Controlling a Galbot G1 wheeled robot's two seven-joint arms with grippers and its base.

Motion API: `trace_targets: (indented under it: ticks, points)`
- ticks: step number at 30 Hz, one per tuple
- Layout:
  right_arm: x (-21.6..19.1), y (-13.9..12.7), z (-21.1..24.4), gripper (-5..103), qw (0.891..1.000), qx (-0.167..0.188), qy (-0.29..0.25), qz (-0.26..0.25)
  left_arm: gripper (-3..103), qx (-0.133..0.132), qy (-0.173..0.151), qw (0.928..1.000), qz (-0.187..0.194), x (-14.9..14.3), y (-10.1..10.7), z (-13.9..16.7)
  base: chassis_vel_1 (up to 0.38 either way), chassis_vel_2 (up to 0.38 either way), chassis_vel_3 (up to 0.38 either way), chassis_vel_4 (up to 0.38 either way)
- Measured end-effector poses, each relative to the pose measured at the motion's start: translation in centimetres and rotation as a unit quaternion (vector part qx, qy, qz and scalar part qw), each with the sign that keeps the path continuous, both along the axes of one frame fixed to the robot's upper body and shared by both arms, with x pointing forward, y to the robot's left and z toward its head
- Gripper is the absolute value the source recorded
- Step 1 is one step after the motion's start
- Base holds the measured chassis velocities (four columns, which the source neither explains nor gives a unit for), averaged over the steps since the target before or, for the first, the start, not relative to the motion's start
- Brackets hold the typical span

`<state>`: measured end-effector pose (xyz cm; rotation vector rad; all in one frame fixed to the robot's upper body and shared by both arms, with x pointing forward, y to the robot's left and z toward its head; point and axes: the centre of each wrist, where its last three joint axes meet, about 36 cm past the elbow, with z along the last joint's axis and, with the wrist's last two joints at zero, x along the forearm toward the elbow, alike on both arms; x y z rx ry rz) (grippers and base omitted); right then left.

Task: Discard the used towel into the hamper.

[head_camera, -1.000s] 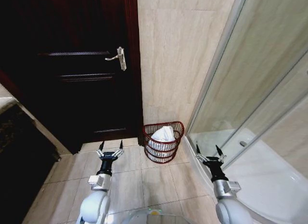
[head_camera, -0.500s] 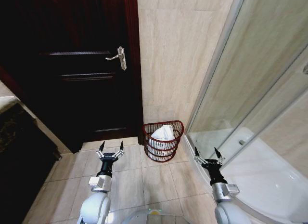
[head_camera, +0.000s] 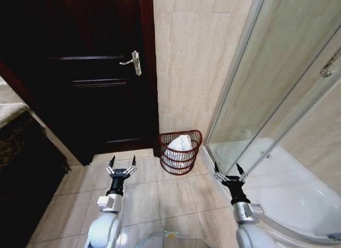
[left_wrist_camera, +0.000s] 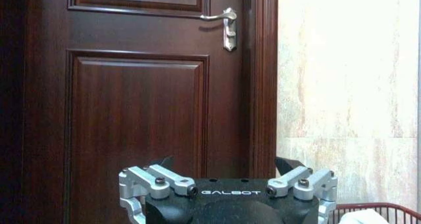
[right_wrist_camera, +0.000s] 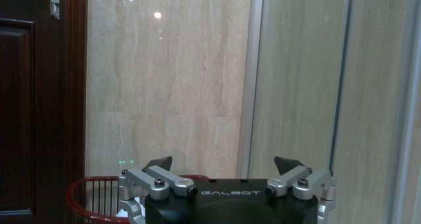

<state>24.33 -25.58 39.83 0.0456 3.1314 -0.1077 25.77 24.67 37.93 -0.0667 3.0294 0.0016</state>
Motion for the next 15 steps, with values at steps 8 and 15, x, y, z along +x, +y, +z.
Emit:
trace_targets:
  ticks: [8,15]
  points:
    - [0.22,-0.1,-0.22,100,1.0,-0.002,0.004,0.001,100,-0.002,0.0,1.0,0.0,0.19,-0.09,-0.2,0.069,-0.068,-0.078,0.073]
    - [0.7,0.25,0.13,100,1.0,0.001,0.006,0.001,100,-0.003,-0.002,1.0,0.005,0.28,0.25,-0.03,0.086,-0.093,-0.078,0.09]
